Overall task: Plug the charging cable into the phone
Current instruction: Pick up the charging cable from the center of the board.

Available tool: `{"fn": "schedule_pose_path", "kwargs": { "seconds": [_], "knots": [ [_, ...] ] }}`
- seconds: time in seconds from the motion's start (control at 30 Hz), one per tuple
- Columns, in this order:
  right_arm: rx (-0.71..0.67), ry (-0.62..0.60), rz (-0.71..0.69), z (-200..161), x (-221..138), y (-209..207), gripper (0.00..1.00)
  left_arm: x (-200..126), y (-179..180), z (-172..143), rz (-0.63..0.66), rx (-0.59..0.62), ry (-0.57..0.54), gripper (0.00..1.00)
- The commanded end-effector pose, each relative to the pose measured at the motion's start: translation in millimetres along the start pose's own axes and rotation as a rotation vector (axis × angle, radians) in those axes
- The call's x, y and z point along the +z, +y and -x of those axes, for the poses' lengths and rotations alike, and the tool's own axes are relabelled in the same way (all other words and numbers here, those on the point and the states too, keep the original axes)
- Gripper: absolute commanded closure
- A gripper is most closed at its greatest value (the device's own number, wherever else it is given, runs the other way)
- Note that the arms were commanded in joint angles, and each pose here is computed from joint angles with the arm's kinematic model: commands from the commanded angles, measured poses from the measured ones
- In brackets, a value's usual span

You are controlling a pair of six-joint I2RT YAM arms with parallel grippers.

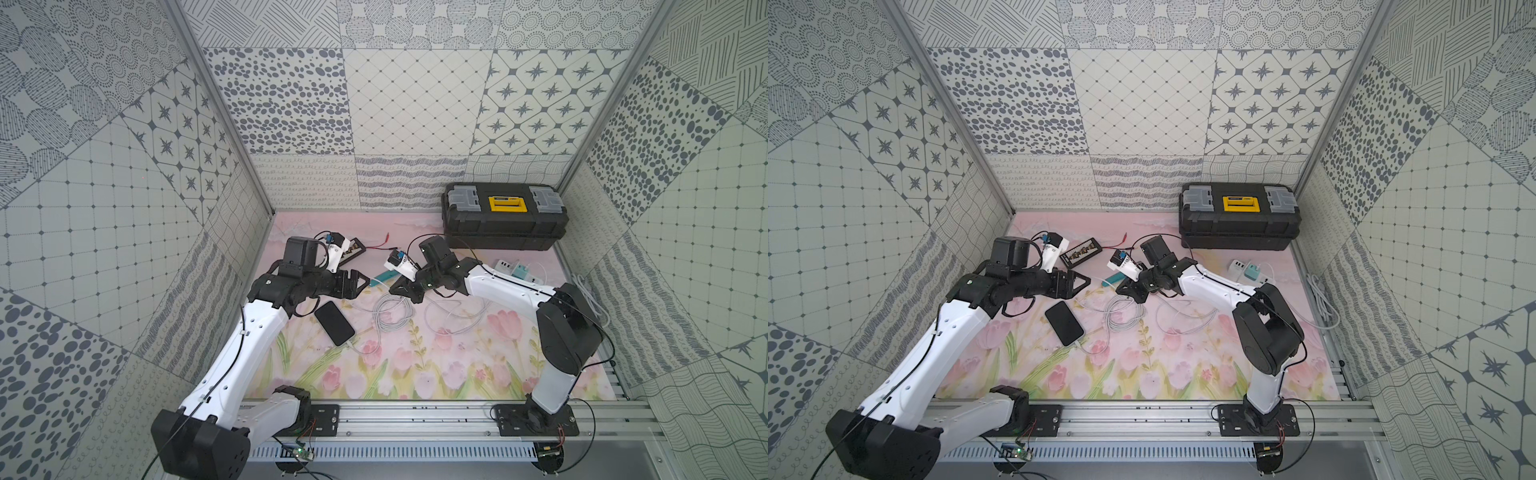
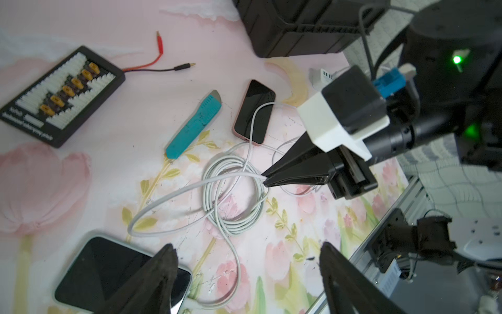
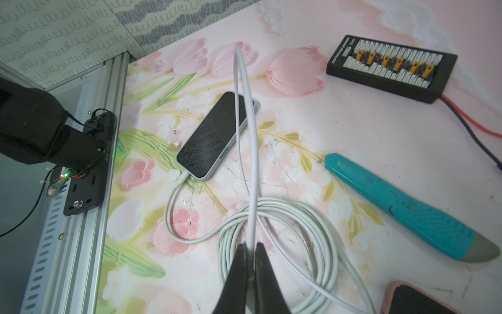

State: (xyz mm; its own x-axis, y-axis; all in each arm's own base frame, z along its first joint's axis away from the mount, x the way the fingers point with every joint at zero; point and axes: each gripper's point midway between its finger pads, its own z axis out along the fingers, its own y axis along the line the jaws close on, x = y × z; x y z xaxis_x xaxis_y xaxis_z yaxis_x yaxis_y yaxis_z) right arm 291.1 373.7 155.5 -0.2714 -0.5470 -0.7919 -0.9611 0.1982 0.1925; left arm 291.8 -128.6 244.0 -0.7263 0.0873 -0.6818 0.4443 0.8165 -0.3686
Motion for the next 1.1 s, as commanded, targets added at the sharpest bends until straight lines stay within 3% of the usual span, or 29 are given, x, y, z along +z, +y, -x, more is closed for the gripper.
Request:
{"fn": "schedule_pose_path", "kwargs": {
  "seconds": [0.0, 0.33, 0.57, 0.73, 1.07],
  "knots": [
    [-0.145, -0.088, 0.063, 17, -17, 18, 1.0, -6, -37, 15, -0.169, 0.607, -0.113, 0.15],
    [-0.26, -0.113, 0.083, 10, -31, 21, 1.0, 42, -45, -8, -0.281, 0.736, 0.086, 0.19],
    [-0.292, -0.121, 0.116, 8, -31, 26, 1.0, 74, -37, -31, -0.258, 0.814, 0.212, 0.28],
    [-0.305, -0.116, 0.114, 7, -33, 28, 1.0, 82, -25, -37, -0.216, 0.838, 0.239, 0.33],
    [-0.306, -0.121, 0.128, 8, -35, 31, 1.0, 88, -20, -38, -0.192, 0.845, 0.245, 0.54]
  ]
}}
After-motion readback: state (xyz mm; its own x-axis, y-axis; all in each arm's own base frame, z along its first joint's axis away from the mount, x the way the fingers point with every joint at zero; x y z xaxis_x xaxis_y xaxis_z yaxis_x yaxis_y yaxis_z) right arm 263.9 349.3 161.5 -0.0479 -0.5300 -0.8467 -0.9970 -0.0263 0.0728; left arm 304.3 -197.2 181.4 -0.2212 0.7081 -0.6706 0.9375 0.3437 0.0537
